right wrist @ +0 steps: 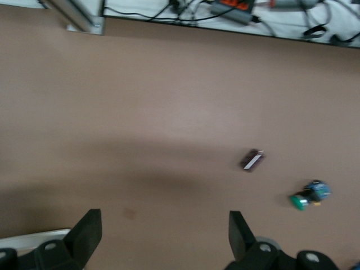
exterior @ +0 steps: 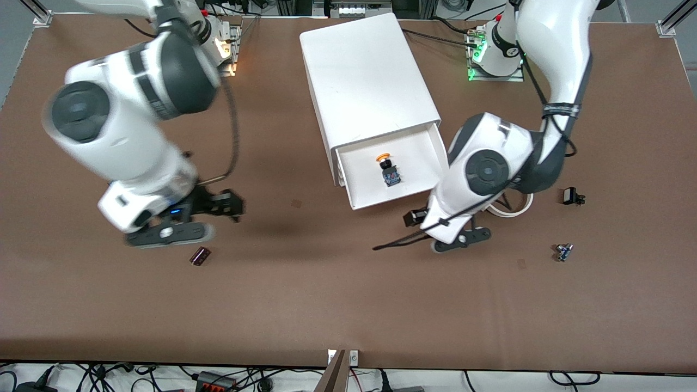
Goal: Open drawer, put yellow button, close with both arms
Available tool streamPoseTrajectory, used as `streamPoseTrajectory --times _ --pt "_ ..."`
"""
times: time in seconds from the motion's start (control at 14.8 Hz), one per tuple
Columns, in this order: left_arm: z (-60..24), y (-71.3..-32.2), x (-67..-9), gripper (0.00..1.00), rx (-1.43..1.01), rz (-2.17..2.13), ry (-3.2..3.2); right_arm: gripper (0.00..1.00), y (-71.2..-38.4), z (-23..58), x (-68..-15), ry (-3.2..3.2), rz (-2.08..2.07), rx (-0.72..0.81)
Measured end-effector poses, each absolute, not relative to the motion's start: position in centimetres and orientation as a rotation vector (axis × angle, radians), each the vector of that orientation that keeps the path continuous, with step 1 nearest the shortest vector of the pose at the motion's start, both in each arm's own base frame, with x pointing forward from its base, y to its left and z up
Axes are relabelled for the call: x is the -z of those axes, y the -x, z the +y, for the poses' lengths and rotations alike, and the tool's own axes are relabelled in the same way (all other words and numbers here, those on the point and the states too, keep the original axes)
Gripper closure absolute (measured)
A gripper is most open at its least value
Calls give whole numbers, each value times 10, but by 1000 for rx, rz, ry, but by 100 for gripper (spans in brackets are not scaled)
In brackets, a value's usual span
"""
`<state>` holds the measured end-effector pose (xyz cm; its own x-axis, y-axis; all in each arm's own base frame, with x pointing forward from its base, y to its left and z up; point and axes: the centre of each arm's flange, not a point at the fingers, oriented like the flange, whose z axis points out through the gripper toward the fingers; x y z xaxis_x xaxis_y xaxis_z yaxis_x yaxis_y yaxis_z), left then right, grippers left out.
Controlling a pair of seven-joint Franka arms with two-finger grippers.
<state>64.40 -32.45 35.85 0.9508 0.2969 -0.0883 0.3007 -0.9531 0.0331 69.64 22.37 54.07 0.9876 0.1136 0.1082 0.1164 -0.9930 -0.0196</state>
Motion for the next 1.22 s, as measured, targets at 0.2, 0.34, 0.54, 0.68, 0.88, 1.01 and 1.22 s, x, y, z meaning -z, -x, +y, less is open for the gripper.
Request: streamPoseTrajectory --times 0.2,0.34,0.54,0.68,0.88,1.01,1.22 --pt "-363 -617 -348 0 165 501 -3072 0 -700 179 -541 3127 -121 82" --pt "-389 -595 -342 0 195 522 -3089 0 -702 150 -536 3140 -63 5" --pt "-416 -565 -339 0 282 472 -3110 0 -705 107 -531 3146 -27 -66" --pt "-426 -550 -342 0 336 436 -3124 0 -705 87 -533 3145 -36 -84" --pt "-438 -530 -347 0 421 382 -3149 0 -704 71 -538 3145 -19 -83" --pt "-442 -520 -347 0 480 358 -3162 0 -702 59 -544 3145 8 -76" --pt "-442 -516 -348 0 514 354 -3162 0 -691 23 -550 3141 78 -93"
